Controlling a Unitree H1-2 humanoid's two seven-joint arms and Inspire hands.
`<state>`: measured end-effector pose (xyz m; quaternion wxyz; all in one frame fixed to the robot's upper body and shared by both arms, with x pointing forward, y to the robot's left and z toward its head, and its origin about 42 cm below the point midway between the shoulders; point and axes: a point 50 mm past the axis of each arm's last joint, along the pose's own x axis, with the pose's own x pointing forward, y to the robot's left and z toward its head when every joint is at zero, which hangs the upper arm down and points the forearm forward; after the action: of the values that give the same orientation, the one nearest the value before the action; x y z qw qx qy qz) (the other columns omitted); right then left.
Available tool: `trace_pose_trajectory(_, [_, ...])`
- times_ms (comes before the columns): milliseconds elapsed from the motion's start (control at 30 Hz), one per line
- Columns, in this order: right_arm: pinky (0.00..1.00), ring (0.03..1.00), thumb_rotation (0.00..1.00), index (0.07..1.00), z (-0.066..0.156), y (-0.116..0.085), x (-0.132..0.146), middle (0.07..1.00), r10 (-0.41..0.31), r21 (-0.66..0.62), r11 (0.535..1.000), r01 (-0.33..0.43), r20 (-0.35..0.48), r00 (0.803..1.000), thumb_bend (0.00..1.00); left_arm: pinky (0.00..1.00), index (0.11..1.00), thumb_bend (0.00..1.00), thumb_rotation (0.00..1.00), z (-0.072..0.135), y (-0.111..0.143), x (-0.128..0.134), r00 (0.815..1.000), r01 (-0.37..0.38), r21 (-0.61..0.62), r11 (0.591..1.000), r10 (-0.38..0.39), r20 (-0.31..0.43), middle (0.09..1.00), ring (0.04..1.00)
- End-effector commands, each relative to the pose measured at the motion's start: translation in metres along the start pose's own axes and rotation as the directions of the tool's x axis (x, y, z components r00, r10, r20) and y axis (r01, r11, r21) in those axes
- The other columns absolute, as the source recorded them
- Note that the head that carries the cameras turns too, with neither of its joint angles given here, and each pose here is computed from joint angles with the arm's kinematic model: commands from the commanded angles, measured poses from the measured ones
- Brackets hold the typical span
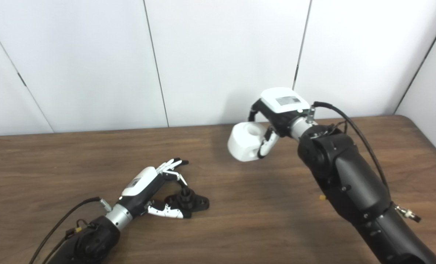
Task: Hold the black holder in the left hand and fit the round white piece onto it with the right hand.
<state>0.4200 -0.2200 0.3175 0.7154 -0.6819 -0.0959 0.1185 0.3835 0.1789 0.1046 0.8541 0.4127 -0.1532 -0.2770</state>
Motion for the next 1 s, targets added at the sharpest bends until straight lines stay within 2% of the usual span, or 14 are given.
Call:
trace_pose_trajectory(0, [0.81, 0.831, 0.14, 0.480, 0.013, -0.033, 0.001, 0.764, -0.090, -0.041, 0.995, 0.092, 0.054, 0.994, 0.53, 0.99, 0.482, 0.52, 0.06, -0.008, -0.064, -0.024, 0.984, 0.142, -0.061, 0.988, -0.148, -0.103, 0.949, 1.000])
trace_pose_trajectory(400, [0.78, 0.820, 0.14, 0.480, 0.041, -0.029, 0.004, 0.767, -0.080, -0.046, 0.995, 0.088, 0.168, 0.983, 0.53, 0.98, 0.482, 0.52, 0.06, 0.001, -0.069, -0.015, 0.984, 0.145, -0.063, 0.987, -0.151, -0.099, 0.946, 1.000])
trace_pose_trajectory(967, [0.81, 0.847, 0.14, 0.481, 0.074, -0.020, 0.007, 0.766, -0.024, -0.044, 0.998, 0.037, 0.270, 0.963, 0.53, 0.99, 0.482, 0.52, 0.06, 0.008, -0.070, -0.008, 0.985, 0.141, -0.060, 0.988, -0.146, -0.094, 0.945, 1.000])
